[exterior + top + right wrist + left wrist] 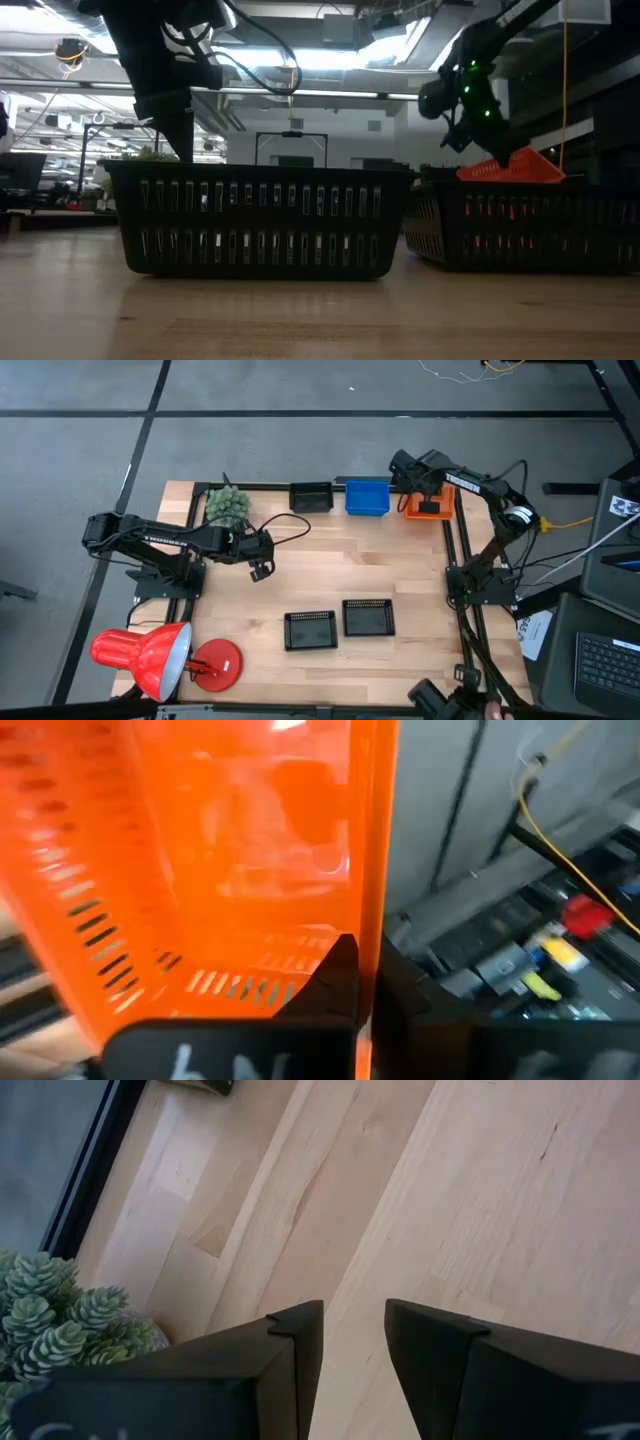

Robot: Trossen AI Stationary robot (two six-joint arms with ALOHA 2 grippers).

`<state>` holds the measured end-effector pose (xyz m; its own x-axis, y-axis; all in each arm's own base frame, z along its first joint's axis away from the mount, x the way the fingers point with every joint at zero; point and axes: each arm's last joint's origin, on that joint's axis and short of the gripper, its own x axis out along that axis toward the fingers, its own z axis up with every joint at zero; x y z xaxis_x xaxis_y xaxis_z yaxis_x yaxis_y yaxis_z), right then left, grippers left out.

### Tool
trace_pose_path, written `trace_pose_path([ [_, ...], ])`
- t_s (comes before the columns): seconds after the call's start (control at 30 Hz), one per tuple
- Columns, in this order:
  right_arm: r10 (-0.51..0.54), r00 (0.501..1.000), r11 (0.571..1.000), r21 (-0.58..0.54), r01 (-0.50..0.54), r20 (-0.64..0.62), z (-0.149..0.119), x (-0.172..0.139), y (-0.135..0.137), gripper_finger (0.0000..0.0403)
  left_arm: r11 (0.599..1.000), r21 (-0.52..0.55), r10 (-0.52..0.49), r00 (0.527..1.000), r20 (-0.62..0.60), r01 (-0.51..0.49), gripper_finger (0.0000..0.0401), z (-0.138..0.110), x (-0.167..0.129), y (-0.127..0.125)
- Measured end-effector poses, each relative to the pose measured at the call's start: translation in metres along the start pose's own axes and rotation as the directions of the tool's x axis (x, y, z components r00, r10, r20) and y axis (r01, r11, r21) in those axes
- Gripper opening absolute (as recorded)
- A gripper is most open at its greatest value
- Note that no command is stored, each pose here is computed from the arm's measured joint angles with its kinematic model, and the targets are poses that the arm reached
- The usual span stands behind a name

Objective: Stack baskets by color
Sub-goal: Stack the bottom orange bin on the top orange bin

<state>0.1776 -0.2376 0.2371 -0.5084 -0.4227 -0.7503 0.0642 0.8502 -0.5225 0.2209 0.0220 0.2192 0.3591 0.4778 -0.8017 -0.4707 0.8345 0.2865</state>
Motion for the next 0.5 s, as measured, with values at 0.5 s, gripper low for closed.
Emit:
trace_pose_path([
  [0.5, 0.027, 0.996, 0.999, 0.022, -0.029, 0.081, 0.016, 0.015, -0.007, 0.0039, 1.000, 0.000, 0.000, 1.000, -0.001, 0.000, 0.0102, 0.000, 0.000, 0.000],
])
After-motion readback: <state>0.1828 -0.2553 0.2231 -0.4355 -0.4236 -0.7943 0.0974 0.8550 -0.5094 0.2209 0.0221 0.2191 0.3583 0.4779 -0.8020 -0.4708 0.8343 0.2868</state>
